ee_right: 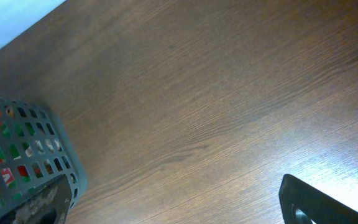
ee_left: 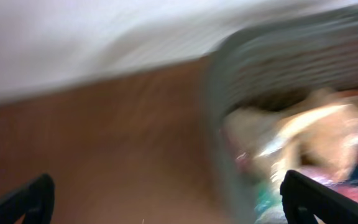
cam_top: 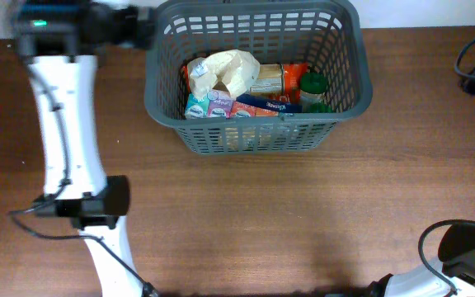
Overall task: Pack container
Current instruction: 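Withdraw the left arm from the basket to the table's left edge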
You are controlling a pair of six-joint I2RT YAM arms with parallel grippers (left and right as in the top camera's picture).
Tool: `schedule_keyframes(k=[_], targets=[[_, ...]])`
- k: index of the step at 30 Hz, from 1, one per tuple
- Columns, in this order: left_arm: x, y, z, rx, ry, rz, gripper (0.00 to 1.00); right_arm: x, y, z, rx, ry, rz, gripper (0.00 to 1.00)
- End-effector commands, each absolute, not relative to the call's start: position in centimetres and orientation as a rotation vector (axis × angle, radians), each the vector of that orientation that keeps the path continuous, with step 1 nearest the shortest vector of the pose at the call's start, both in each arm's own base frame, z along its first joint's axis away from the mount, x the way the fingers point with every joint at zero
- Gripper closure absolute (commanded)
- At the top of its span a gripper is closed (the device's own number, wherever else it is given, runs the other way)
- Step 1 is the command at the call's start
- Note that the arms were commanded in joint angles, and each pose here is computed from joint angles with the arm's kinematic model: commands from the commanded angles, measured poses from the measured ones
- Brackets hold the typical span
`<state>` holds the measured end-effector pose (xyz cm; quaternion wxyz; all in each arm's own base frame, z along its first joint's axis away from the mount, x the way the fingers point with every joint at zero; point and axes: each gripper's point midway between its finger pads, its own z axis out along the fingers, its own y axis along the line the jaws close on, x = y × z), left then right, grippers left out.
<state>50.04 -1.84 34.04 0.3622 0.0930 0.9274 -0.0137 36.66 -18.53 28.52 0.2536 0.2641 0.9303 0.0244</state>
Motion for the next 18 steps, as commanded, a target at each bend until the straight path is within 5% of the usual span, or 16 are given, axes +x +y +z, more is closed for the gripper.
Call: schedule_keyframes(k=[1, 9, 18], targets=[[48.1, 3.3, 32.1, 0.032, 2.511, -0.026, 0.01, 36.4, -18.8, 28.8, 0.73, 2.518, 0.047, 0.01], [45.9, 11.4, 29.1, -0.203, 2.622, 0.02, 0.01, 36.4, -18.8, 28.8, 0.73, 2.518, 0.047, 0.01], [45.5, 12.8, 29.0, -0.244, 2.621, 0.03, 0.01, 36.6, -18.7, 28.7, 0.724, 2.524, 0.05, 0.01]])
